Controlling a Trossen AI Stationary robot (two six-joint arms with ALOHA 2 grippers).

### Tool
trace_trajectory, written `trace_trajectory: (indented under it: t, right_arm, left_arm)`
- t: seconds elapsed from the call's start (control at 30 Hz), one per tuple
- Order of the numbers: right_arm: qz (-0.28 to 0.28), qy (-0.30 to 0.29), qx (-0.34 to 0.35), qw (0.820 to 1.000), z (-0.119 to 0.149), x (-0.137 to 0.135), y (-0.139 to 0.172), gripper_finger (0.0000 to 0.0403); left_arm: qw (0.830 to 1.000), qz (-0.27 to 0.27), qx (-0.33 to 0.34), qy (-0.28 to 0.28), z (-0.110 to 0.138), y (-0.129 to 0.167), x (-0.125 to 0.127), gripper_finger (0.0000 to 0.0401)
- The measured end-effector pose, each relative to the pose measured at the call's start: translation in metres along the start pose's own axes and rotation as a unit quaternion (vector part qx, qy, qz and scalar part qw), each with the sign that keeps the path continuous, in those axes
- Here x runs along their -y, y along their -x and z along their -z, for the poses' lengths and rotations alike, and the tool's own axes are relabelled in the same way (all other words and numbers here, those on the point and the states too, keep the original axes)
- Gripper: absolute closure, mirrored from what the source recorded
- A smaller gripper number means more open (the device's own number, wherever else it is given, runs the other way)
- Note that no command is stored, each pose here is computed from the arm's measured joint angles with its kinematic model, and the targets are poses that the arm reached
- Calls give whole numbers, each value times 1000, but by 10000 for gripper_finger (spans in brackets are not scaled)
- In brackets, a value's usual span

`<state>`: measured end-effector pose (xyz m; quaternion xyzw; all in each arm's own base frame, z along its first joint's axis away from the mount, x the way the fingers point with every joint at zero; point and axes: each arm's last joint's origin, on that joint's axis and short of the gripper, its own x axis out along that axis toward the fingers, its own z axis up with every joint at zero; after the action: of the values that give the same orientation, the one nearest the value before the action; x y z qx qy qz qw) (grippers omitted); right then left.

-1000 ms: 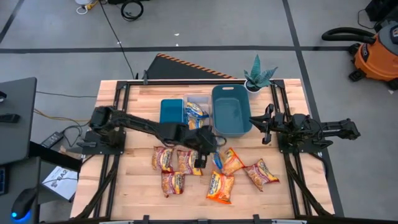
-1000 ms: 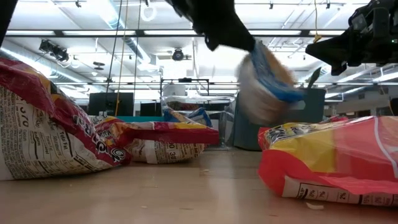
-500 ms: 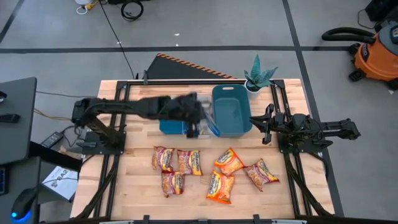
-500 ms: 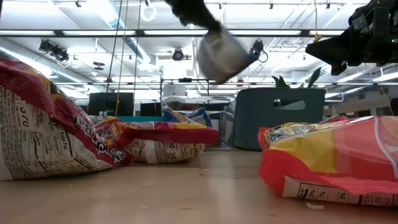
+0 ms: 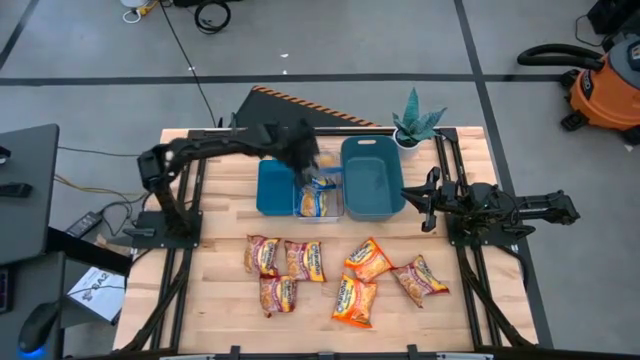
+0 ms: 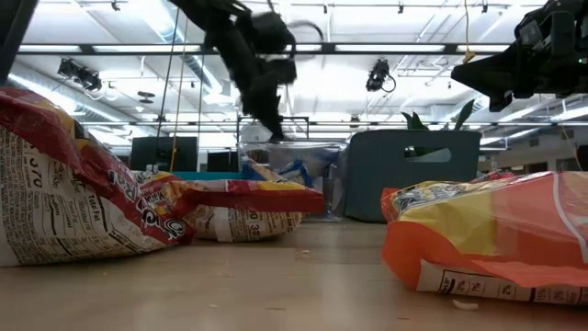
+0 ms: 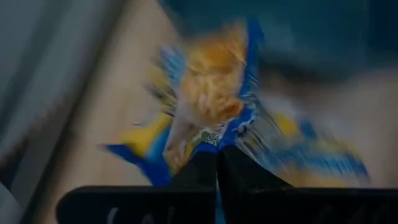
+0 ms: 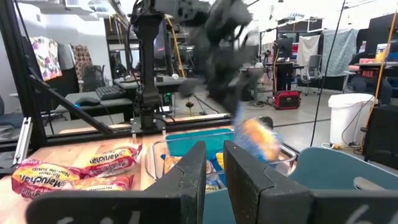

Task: Sort Maruchan noodles
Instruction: Put the blue noodle into the transparent bin

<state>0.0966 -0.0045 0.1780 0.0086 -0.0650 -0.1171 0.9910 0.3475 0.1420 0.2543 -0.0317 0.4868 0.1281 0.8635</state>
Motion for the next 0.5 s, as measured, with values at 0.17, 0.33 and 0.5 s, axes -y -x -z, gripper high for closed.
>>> trace_trajectory:
  t: [0.17, 0.33, 0.5]
  right_arm:
    - [0, 0, 0, 1000, 0, 0, 0, 341]
    - [0, 0, 0, 1000, 0, 0, 0, 341]
    - [0, 0, 0, 1000, 0, 0, 0, 341]
  left_arm:
    - [998, 44, -27, -45, 1, -15, 33, 382]
    - [996, 32, -33, -78, 1, -22, 60, 339]
    - [993, -29, -38, -104, -2, -3, 72, 276]
